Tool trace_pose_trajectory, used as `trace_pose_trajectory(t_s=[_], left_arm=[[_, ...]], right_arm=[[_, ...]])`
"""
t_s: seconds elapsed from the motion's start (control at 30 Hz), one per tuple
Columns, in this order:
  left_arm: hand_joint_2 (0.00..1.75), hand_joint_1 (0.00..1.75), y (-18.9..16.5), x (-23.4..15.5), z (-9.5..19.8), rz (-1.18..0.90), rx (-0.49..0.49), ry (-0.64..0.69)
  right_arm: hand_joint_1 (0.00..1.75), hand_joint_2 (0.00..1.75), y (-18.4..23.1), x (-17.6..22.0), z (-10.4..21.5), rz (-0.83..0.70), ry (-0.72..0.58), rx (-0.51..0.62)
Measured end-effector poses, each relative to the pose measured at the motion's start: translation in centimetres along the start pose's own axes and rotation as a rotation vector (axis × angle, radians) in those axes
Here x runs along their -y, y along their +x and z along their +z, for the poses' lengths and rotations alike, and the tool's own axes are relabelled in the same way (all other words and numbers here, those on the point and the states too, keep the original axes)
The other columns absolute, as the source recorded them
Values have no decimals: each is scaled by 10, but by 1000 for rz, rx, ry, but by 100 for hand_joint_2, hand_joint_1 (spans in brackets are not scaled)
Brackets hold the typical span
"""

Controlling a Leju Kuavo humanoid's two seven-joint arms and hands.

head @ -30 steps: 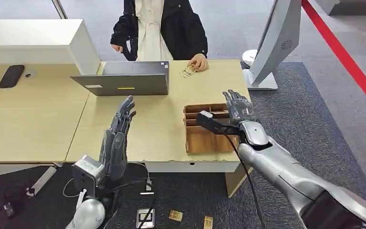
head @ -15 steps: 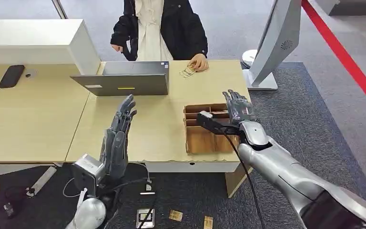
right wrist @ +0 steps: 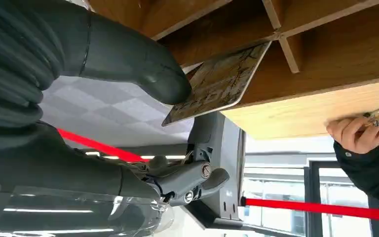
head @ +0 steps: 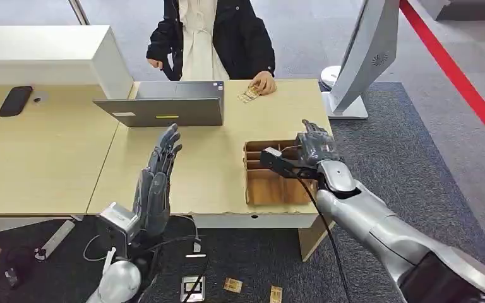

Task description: Pass the card to the sensor for recognition and then transmit it.

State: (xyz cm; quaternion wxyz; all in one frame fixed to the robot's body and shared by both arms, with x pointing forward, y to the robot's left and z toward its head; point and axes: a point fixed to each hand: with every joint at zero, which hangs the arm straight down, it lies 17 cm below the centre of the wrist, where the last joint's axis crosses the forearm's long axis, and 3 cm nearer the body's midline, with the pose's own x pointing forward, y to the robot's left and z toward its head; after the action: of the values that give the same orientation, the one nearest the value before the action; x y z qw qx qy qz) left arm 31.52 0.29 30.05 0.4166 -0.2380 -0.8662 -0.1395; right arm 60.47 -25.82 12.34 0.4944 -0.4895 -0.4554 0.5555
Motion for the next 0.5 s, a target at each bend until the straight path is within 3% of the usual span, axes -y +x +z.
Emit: trace_pose_trajectory(t_s=[0.5], left_arm=[[0,0,-3,0,0,-2,-13,-2]], right_arm=[[175,175,-2,11,-1,-8,-64,-11]])
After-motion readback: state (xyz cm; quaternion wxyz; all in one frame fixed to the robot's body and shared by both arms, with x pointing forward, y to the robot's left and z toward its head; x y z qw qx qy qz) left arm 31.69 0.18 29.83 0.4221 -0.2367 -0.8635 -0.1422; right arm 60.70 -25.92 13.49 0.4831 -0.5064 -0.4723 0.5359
